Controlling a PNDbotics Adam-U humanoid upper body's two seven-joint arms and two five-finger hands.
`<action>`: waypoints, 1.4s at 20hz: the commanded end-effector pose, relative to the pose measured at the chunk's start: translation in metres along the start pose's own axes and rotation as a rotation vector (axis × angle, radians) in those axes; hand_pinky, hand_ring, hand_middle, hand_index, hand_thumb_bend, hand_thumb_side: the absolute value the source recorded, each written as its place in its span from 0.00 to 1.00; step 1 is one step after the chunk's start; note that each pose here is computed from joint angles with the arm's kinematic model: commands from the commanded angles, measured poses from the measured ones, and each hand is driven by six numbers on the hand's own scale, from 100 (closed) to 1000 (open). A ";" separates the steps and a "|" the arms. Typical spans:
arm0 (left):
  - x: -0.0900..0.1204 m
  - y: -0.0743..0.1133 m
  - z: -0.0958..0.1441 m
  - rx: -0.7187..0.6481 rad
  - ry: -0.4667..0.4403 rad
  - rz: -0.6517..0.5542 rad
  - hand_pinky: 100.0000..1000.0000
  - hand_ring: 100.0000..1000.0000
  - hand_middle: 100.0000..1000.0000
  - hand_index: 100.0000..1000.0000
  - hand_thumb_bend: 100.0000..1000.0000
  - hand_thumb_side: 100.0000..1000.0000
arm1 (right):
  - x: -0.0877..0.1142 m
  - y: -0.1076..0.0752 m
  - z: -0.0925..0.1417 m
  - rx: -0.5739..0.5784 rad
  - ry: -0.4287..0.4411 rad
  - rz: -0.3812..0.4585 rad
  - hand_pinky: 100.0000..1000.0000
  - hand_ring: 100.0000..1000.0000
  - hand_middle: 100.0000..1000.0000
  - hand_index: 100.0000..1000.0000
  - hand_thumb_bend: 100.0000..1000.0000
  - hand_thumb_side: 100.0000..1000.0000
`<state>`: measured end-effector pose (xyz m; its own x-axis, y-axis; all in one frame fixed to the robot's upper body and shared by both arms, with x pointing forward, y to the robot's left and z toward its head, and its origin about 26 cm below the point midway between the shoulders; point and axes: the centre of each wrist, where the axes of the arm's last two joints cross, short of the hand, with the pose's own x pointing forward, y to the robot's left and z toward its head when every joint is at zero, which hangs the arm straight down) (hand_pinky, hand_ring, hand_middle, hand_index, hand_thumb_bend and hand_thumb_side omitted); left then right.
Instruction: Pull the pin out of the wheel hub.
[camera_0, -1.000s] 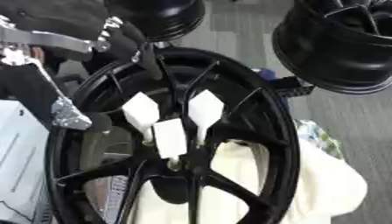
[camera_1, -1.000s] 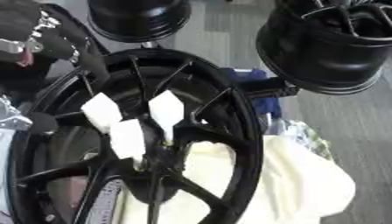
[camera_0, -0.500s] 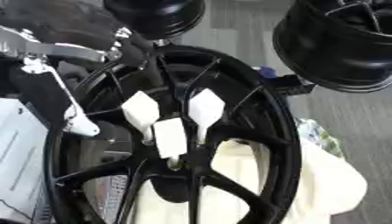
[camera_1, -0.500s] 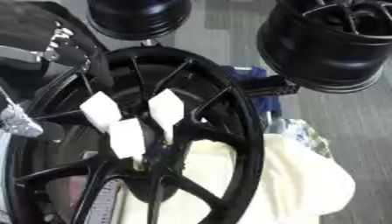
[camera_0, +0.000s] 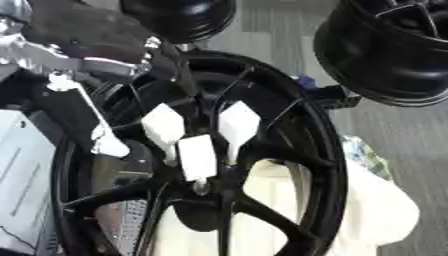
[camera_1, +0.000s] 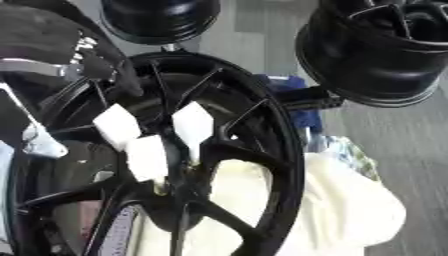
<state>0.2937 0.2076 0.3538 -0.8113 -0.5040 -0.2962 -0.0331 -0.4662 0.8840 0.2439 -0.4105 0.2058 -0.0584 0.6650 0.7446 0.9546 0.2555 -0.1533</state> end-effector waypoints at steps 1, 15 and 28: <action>-0.004 0.002 0.001 0.001 0.034 -0.005 0.81 0.83 0.77 0.89 0.38 0.32 | 0.008 -0.004 -0.006 -0.123 0.041 0.061 0.81 0.57 0.63 0.83 0.39 0.20; -0.024 -0.013 -0.014 -0.021 0.076 0.043 0.80 0.82 0.75 0.88 0.30 0.25 | 0.007 -0.004 -0.005 -0.125 0.060 0.042 0.81 0.57 0.63 0.83 0.39 0.20; -0.030 -0.022 -0.021 -0.052 0.033 0.103 0.80 0.78 0.68 0.83 0.24 0.22 | 0.006 -0.004 -0.005 -0.131 0.067 0.034 0.81 0.56 0.62 0.83 0.38 0.20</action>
<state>0.3330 0.2159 0.3294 -0.7935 -0.5715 -0.2093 0.0910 -0.4514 0.8877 0.2440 -0.4096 0.2026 -0.0774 0.6348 0.7688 0.9554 0.2677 -0.1249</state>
